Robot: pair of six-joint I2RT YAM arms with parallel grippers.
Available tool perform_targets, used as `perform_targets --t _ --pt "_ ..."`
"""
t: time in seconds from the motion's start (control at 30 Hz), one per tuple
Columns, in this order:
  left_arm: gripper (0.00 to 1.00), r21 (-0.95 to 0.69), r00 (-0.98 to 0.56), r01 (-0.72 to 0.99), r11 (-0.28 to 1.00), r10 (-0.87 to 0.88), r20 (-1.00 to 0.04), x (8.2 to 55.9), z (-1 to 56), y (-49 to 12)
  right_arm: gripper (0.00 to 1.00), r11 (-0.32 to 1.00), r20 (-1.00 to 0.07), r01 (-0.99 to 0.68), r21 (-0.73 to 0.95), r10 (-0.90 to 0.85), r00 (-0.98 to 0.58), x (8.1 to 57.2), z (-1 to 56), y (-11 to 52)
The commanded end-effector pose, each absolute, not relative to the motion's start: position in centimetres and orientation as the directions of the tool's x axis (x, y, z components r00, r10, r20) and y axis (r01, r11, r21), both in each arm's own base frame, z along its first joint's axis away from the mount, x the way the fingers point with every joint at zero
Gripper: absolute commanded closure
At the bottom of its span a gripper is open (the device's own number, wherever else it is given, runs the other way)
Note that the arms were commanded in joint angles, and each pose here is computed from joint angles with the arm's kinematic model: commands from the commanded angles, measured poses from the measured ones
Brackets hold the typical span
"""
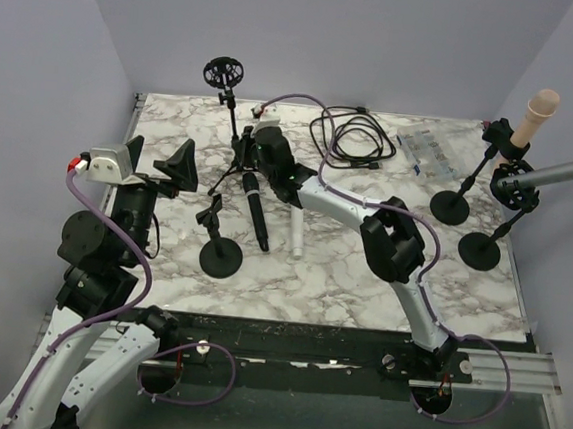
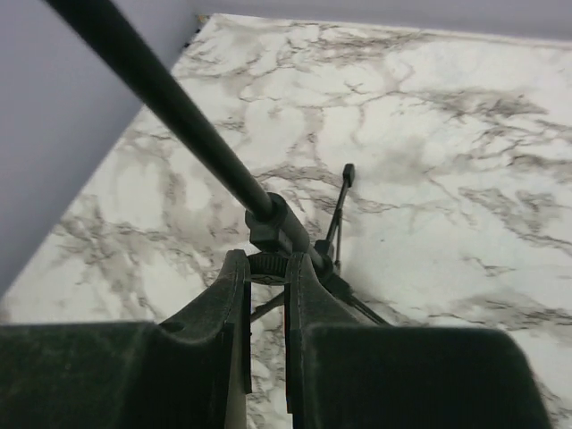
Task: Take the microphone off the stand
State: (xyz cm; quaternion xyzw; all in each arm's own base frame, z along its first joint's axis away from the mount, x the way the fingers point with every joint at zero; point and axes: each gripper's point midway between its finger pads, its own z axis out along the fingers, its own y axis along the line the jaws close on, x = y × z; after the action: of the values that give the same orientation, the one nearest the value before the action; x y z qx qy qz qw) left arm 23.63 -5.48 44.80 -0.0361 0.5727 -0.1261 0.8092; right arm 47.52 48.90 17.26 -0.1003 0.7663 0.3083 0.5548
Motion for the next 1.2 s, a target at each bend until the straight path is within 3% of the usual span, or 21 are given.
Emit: perform_targets --t 0.0,0.3,0.33,0.43,0.53,0.93,1.17 --pt "0.04 -0.217 0.313 0.147 0.965 -0.254 -0.915 24.2 44.4 -5.3 0.99 0.915 -0.975 -0.402 -0.039 -0.123 -0.185 47.8 17.3 46.4" --pt "0.04 -0.221 0.305 0.134 0.966 -0.252 -0.918 24.5 44.1 -5.2 0.99 0.867 -0.935 -0.365 -0.340 -0.353 0.032 47.1 20.3 47.6" --pt "0.05 -0.221 0.304 0.134 0.966 -0.252 -0.919 24.6 44.0 -5.2 0.92 0.865 -0.935 -0.369 -0.340 -0.352 0.037 47.1 20.6 47.8" --pt "0.05 -0.219 0.297 0.132 0.967 -0.250 -0.922 24.8 43.8 -5.2 0.44 0.866 -0.950 -0.400 -0.300 -0.309 0.045 46.6 22.0 48.2" --pt "0.05 -0.220 0.290 0.125 0.967 -0.248 -0.924 25.1 43.5 -5.2 0.30 0.873 -0.976 -0.443 -0.206 -0.214 0.032 45.6 23.8 48.5" --pt "0.05 -0.231 0.291 0.141 0.963 -0.263 -0.920 25.0 43.7 -5.4 0.23 0.850 -0.988 -0.509 0.136 0.078 -0.134 43.7 28.0 45.1" --pt "0.05 -0.228 0.285 0.151 0.962 -0.263 -0.922 25.2 43.8 -5.7 0.16 0.879 -0.986 -0.459 0.131 0.070 -0.149 42.2 30.2 40.6"
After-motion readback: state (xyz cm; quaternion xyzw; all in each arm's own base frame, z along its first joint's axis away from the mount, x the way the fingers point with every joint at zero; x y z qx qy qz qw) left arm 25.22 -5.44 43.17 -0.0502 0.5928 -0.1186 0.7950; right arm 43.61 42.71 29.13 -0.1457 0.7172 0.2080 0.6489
